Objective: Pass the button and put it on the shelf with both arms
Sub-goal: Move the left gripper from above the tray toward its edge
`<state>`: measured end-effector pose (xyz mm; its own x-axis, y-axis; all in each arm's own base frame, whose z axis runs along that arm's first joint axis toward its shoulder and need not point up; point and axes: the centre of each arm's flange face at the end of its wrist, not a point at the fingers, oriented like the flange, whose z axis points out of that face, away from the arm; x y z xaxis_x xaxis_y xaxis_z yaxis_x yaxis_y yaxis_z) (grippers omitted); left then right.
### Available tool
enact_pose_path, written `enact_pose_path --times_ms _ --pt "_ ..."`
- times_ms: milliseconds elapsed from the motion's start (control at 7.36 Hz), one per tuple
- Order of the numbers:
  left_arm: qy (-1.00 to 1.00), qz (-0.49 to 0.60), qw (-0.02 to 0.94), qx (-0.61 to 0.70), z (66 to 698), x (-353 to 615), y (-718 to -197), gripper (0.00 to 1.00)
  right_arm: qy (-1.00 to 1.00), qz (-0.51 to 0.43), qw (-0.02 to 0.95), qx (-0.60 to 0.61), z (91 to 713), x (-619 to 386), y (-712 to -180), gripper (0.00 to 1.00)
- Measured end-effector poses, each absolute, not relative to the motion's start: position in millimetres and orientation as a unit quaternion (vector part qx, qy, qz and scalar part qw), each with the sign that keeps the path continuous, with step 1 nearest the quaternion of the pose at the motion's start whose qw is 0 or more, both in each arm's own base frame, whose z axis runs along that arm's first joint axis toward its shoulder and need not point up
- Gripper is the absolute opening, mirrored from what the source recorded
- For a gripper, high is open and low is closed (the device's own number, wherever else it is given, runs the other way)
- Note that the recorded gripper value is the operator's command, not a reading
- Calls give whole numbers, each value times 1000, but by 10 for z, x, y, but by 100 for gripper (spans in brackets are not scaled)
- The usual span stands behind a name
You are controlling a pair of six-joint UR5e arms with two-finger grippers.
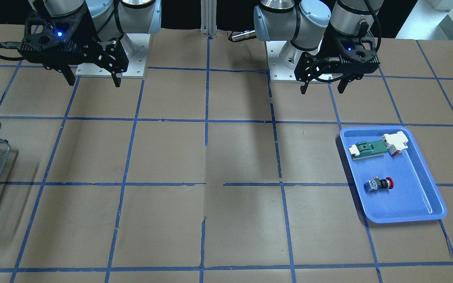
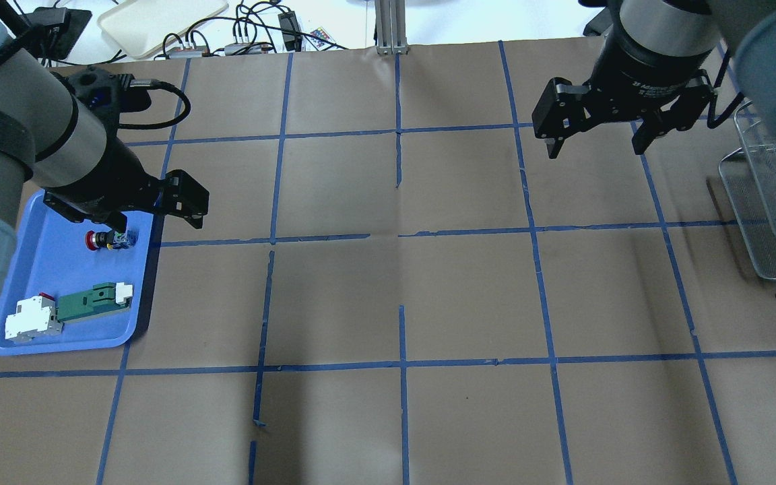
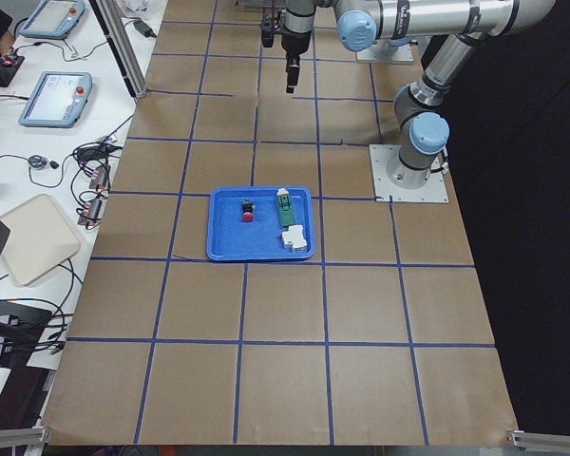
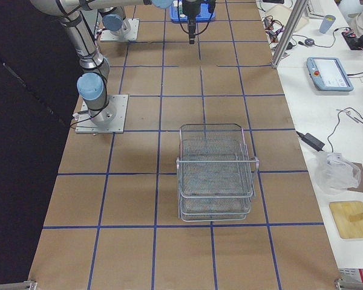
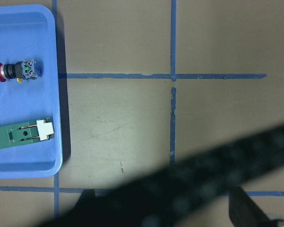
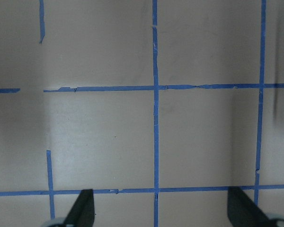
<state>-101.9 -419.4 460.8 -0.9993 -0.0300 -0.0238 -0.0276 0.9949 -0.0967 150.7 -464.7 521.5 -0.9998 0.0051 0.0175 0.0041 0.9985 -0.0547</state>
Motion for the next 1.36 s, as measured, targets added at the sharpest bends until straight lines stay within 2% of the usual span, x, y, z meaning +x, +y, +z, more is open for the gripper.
enact_pose_path --times_ms 1086,1358 --pt "997 -69 19 -22 4645 -903 -4263 100 -1000 30 -7 -2 5238 1529 -4631 100" --pt "991 -74 23 -108 4535 -191 -4461 100 -1000 30 -4 -1 5228 1520 -4637 100"
